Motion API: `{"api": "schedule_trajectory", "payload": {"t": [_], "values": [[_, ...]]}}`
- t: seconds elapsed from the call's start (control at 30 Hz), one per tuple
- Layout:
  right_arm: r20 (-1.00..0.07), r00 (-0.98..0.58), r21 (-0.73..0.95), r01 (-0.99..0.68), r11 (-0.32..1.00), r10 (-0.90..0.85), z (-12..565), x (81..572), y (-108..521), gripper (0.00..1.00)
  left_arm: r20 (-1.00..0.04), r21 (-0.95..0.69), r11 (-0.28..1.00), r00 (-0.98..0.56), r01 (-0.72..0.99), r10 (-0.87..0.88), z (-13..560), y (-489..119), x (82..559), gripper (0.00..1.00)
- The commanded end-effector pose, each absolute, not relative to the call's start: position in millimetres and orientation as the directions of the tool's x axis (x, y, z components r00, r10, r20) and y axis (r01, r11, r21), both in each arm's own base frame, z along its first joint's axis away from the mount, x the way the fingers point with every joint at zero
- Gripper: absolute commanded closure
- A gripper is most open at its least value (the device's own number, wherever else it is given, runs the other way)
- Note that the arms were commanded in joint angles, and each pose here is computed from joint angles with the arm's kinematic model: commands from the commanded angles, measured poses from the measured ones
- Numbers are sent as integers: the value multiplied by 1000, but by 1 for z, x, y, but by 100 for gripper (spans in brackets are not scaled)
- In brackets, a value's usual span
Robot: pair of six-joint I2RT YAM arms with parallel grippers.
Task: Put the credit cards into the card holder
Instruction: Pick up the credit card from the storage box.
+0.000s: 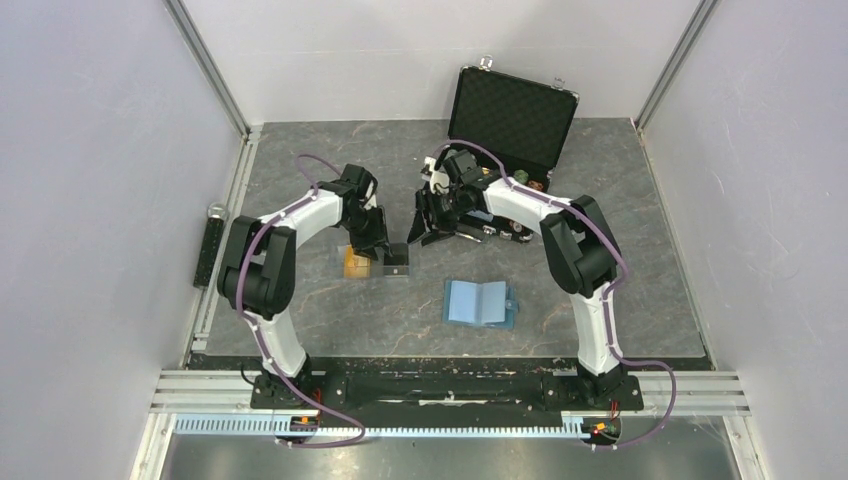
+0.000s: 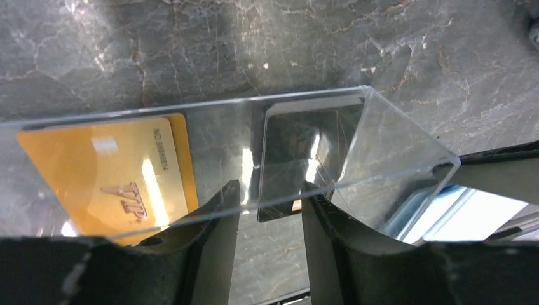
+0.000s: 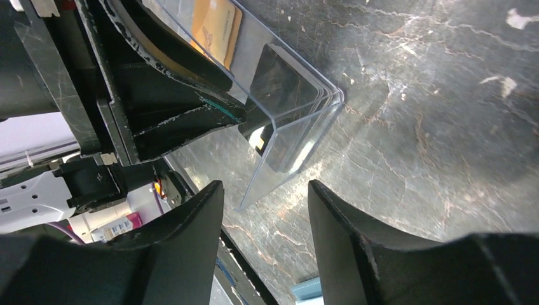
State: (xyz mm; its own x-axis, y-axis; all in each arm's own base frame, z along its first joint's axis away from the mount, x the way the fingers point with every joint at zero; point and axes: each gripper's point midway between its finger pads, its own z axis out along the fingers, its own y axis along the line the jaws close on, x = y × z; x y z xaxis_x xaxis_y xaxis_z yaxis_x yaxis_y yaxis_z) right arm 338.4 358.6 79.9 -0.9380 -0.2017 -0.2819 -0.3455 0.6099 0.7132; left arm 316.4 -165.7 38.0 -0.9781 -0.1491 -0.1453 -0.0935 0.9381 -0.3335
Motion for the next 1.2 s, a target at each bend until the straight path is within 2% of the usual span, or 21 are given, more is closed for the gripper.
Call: {"api": "schedule_trajectory", "payload": {"t": [0.0,0.23,0.37,0.5,0.67,0.77,0.9,1.17], "values": [[-274,-939,744,-343,574,-206,85,341,375,51,-170,-334,942,-981,-37,-99,37,-172,331,55],[-253,-943,748,-334,574,-218,79,337,376,59,-113,-359,933,-992,-10,-54,21,-186,325,69],[-251,-942,750,-334,570,-222,79,336,376,62,-118,-361,933,-992,9,-36,22,-192,323,80],[-246,-943,753,-332,568,-225,78,334,376,66,-143,-364,931,-989,24,-30,30,-195,325,87],[-249,-942,753,-336,566,-227,79,334,376,72,-187,-351,936,-982,34,-35,41,-193,330,91],[-245,-942,752,-333,569,-227,78,333,375,80,-212,-343,938,-977,43,-33,49,-193,333,92],[-245,-943,751,-332,571,-226,77,333,375,86,-227,-320,946,-974,58,-18,55,-192,335,92],[-247,-942,750,-333,571,-226,78,333,374,89,-244,-365,927,-970,83,-9,69,-206,340,93]]}}
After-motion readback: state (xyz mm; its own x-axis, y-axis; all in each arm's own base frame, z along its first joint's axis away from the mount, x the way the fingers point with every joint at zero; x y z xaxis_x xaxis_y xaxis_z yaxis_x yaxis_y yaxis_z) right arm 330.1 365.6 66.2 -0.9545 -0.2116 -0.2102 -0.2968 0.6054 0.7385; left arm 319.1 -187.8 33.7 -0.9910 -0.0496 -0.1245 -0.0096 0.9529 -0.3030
